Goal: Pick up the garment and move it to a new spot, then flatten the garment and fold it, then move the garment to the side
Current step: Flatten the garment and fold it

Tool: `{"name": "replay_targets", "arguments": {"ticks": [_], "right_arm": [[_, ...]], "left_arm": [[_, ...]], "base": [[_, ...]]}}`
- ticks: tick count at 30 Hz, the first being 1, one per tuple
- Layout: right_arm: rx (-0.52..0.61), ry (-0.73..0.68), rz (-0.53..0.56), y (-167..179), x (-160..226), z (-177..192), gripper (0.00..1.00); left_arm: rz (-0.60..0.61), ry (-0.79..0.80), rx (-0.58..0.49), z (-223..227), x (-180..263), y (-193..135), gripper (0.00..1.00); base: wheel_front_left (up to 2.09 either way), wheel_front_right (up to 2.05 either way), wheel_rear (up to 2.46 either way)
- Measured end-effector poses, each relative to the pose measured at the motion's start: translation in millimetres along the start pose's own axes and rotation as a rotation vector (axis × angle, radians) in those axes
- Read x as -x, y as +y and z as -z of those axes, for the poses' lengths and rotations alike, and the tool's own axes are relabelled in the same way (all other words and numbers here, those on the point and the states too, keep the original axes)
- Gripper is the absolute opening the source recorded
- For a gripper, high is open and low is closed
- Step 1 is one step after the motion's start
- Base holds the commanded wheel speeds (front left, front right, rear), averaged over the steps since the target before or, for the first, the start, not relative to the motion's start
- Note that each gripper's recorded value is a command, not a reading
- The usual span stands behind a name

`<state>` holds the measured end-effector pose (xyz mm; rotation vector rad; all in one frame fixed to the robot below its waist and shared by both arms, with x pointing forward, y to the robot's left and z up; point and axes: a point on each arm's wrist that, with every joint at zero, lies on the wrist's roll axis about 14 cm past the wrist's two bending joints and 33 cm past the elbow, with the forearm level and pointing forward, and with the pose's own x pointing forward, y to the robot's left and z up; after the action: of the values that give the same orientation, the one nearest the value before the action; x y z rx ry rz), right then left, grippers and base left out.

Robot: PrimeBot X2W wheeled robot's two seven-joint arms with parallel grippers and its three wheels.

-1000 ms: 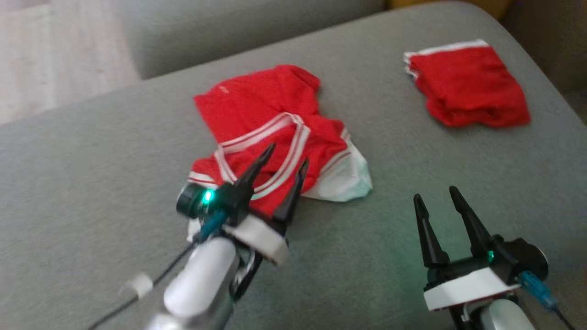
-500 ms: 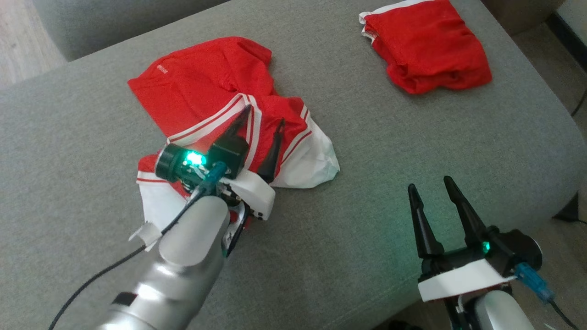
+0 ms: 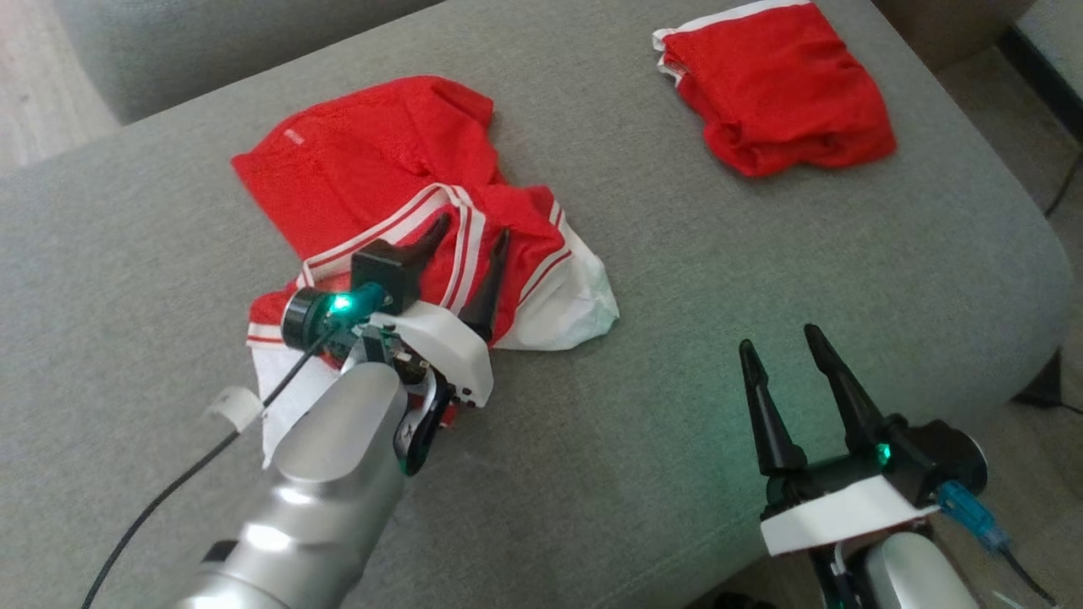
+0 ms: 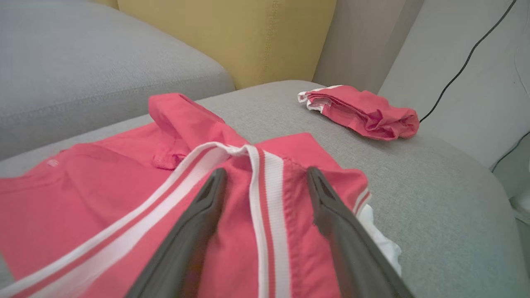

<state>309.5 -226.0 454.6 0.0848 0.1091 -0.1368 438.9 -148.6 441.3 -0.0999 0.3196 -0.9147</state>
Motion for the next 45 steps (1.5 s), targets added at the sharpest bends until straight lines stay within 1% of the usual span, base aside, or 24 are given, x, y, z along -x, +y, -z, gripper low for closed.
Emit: {"name": "replay_targets", "arguments": {"ticks": [4,6,7,8,9,12,15,18,20,21,26,29,31,33,35,37,39,41,42,44,45], "right_arm": [[0.004,-0.007,0.021,-6,2,-3,1.00],[0.005,-0.007,0.033,-10,3,-3,1.00],[0.004,-0.007,0.034,-10,4,-3,1.00],[0.004,-0.007,0.034,-10,4,-3,1.00],[0.002,-0.009,0.034,-10,4,-3,1.00],[-0.009,-0.023,0.033,-9,5,-6,1.00],[-0.012,-0.037,0.024,-7,6,-10,1.00],[-0.017,-0.053,0.012,-3,7,-14,1.00],[-0.021,-0.069,0.007,-2,9,-18,1.00],[-0.021,-0.069,0.007,-2,9,-18,1.00],[-0.035,-0.087,-0.001,1,19,-19,1.00],[-0.037,-0.083,-0.014,3,24,-16,1.00],[-0.036,-0.085,-0.028,6,24,-16,1.00],[-0.035,-0.091,-0.047,9,22,-18,1.00],[-0.034,-0.098,-0.069,15,18,-20,1.00],[-0.033,-0.102,-0.095,22,14,-22,1.00],[-0.033,-0.103,-0.124,31,9,-23,1.00],[-0.032,-0.097,-0.149,38,4,-22,1.00],[-0.032,-0.093,-0.159,41,2,-21,1.00],[-0.031,-0.080,-0.178,47,-2,-17,1.00],[-0.031,-0.072,-0.184,49,-4,-15,1.00]], "left_arm": [[0.031,0.030,0.078,4,-4,-10,1.00],[0.074,0.034,0.127,1,-6,-23,1.00],[0.083,0.030,0.142,-1,-6,-26,0.64],[0.101,0.035,0.151,-2,-6,-30,0.24],[0.113,0.036,0.159,-4,-6,-34,0.00],[0.156,0.013,0.164,-15,-5,-48,0.00],[0.198,-0.042,0.151,-38,-4,-60,0.00],[0.245,-0.127,0.141,-76,-3,-73,0.00],[0.274,-0.199,0.114,-110,-1,-81,0.00],[0.274,-0.199,0.114,-110,-1,-81,0.00],[0.311,-0.432,0.035,-220,17,-95,0.00],[0.317,-0.596,0.031,-288,44,-95,0.00],[0.308,-0.693,0.036,-325,66,-89,0.00],[0.289,-0.762,0.047,-349,87,-78,0.00],[0.235,-0.791,0.071,-357,103,-56,0.00],[0.156,-0.756,0.108,-341,111,-25,0.00],[0.063,-0.648,0.165,-290,111,10,0.00],[-0.070,-0.501,0.266,-210,113,50,0.00],[-0.147,-0.421,0.326,-163,118,68,0.00],[-0.293,-0.245,0.414,-65,138,93,0.00],[-0.359,-0.175,0.454,-24,151,101,0.16]], "base": [[0.00,0.00,0.00],[0.00,0.00,0.00],[0.00,0.00,0.00],[0.00,0.00,0.00],[0.00,0.00,0.00],[0.00,0.00,0.00],[0.00,0.00,0.00],[0.00,0.00,0.00],[0.00,0.00,0.00],[0.00,0.00,0.00],[0.00,0.00,0.00],[0.00,0.00,0.00],[0.00,0.00,0.00],[0.00,0.00,0.00],[0.00,0.00,0.00],[0.00,0.00,0.00],[0.00,0.00,0.00],[0.00,0.00,0.00],[0.00,0.00,0.00],[0.00,0.00,0.00],[0.00,0.00,0.00]]}}
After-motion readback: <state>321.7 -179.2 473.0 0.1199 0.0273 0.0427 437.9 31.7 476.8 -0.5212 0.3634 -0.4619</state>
